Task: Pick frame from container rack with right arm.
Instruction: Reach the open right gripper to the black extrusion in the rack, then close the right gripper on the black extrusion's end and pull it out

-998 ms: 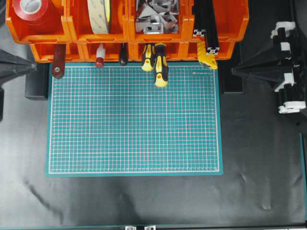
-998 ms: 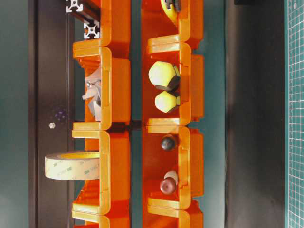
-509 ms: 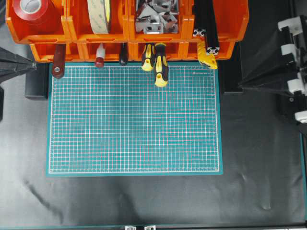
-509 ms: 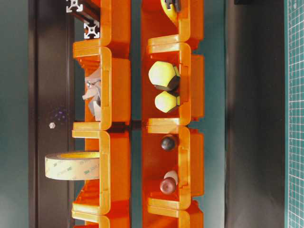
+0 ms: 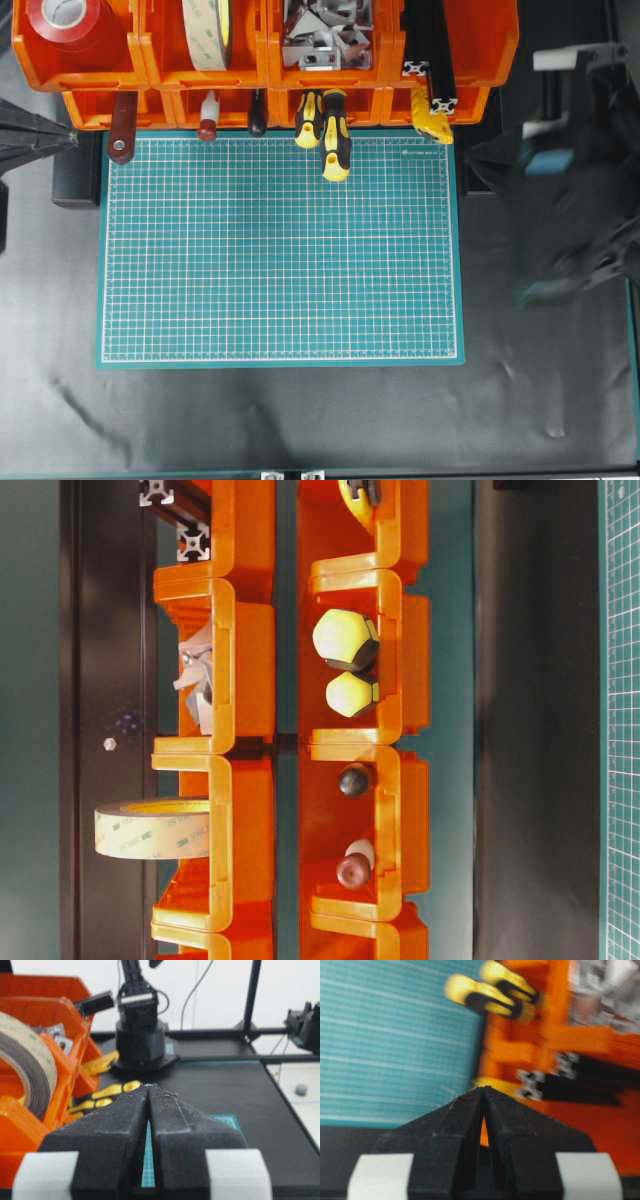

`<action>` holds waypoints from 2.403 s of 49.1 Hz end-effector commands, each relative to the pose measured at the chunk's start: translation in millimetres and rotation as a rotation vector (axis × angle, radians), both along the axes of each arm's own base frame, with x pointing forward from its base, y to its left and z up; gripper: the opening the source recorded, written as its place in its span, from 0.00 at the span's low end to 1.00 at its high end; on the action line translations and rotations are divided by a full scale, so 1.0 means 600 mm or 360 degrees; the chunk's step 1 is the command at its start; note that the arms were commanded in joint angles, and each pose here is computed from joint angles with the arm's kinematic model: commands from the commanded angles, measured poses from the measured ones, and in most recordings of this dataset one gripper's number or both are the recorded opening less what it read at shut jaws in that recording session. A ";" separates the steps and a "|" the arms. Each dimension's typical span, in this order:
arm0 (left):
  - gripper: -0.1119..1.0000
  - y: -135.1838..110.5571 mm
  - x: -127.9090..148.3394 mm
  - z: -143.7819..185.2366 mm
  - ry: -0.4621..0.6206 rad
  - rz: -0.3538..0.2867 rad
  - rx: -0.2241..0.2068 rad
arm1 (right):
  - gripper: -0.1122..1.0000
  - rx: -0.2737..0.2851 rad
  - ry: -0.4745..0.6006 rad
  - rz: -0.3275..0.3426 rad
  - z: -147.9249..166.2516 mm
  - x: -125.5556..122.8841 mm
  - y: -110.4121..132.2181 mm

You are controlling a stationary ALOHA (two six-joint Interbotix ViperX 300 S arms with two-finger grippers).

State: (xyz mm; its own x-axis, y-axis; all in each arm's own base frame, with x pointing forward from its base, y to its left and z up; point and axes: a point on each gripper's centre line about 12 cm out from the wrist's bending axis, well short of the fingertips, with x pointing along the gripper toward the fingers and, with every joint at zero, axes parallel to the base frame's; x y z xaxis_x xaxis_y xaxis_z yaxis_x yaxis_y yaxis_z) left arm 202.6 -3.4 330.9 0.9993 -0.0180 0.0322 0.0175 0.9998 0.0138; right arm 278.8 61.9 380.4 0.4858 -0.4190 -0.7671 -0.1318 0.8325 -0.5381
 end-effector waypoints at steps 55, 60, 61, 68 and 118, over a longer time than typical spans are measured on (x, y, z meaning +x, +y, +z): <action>0.11 -0.001 0.002 0.012 0.0002 -0.0004 -0.0002 | 0.84 -0.1132 0.0069 -0.0193 -0.098 0.043 0.046; 0.11 -0.001 0.002 0.013 -0.0002 -0.0004 -0.0005 | 0.83 -0.1190 -0.0003 -0.0238 -0.108 0.042 0.042; 0.11 -0.001 0.002 0.014 -0.0005 -0.0004 -0.0005 | 0.83 -0.1195 -0.0009 -0.0245 -0.110 0.042 0.039; 0.11 -0.001 0.000 0.016 -0.0012 -0.0004 -0.0005 | 0.83 -0.1215 0.0009 -0.0288 -0.119 0.040 0.023; 0.11 0.000 0.001 0.016 -0.0009 -0.0003 -0.0025 | 0.61 -0.1189 0.0050 -0.0422 -0.151 0.048 -0.054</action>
